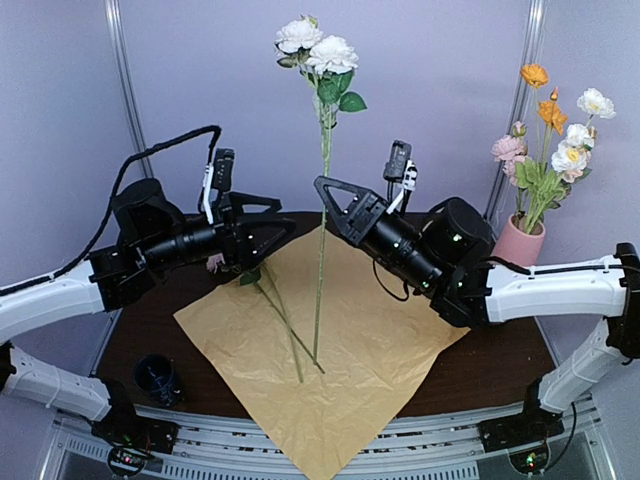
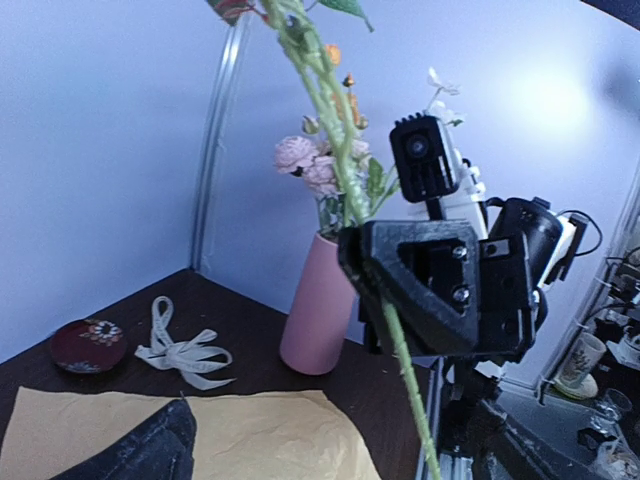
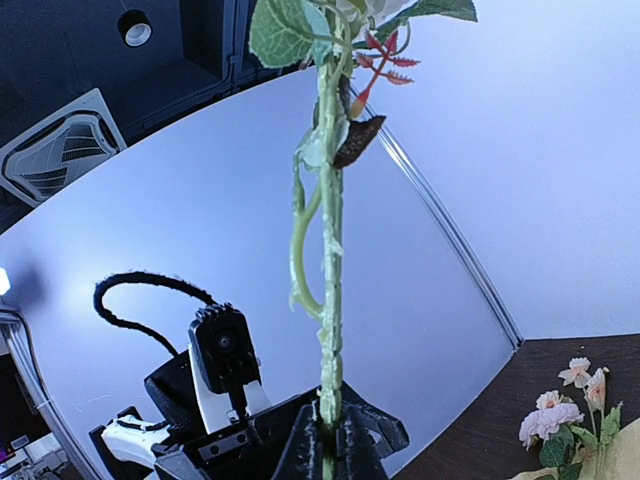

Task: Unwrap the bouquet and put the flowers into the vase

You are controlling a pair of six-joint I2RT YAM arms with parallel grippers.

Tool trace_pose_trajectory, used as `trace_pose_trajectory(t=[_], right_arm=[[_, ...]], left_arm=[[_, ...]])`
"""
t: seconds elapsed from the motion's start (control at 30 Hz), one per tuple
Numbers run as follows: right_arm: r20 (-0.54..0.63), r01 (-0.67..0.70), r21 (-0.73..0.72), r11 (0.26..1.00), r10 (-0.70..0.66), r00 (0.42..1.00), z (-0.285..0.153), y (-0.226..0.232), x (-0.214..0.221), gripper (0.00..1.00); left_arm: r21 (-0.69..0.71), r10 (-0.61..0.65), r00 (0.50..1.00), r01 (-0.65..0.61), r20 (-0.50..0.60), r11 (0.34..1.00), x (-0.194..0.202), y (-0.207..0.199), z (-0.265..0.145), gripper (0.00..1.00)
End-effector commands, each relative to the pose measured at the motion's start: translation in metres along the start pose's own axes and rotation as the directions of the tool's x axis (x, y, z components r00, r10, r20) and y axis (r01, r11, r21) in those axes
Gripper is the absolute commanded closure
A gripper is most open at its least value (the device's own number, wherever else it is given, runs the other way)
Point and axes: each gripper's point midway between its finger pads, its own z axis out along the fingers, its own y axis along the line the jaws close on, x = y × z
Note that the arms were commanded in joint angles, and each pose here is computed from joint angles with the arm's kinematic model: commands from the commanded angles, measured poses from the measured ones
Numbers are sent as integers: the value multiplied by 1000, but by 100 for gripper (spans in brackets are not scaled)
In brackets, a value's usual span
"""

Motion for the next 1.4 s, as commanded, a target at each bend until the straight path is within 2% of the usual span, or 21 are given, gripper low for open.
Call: trace_pose_trajectory(t=[0.0,0.23,0.53,0.6,0.67,0.73,0.77,0.87,0.9,0.93,1.0,1.07,1.2,1.37], right_arm=[[118,1,-11,1000,0,993,-16,17,-28,100],[155,13,-19,1000,-10,988,-28,24,-38,100],[172,30,-52,998,-20,985,-32,38,-45,100],[172,32,-51,998,-23,985,-33,39,-46,100],[172,35,-50,998,-26,985,-33,40,-48,100],[166,39,-51,998,-30,986,-34,42,-49,100],[158,41,-50,998,-33,987,-35,43,-50,100],[96,60,-46,997,-56,994,-34,48,-47,100],[63,71,-35,997,-68,996,-34,48,-45,98],[35,79,-26,997,-78,996,-35,49,-44,90],[-19,97,9,995,-97,995,-39,47,-45,66],[-63,124,42,991,-122,991,-45,47,-50,52],[-158,188,96,977,-172,972,-57,47,-59,42],[-249,254,152,955,-212,945,-55,45,-65,40]], left_arm=[[284,-6,998,-12,61,959,-27,-57,11,2],[377,-26,999,36,-30,925,-4,-75,32,5],[414,-52,989,105,-137,904,24,-78,50,18],[431,-49,988,110,-149,896,28,-82,54,24],[433,-44,986,110,-158,894,32,-83,57,33],[420,-39,985,106,-167,901,35,-80,60,48],[409,-36,985,103,-169,906,37,-78,62,58],[353,-28,984,90,-177,931,41,-68,65,97],[330,-22,983,82,-181,940,43,-64,66,100],[315,-14,982,73,-186,946,44,-62,66,100],[296,2,981,56,-193,954,46,-58,66,100],[287,16,980,43,-200,957,49,-56,64,100],[281,38,974,26,-222,959,57,-54,63,100],[294,55,973,13,-223,956,58,-56,62,100]])
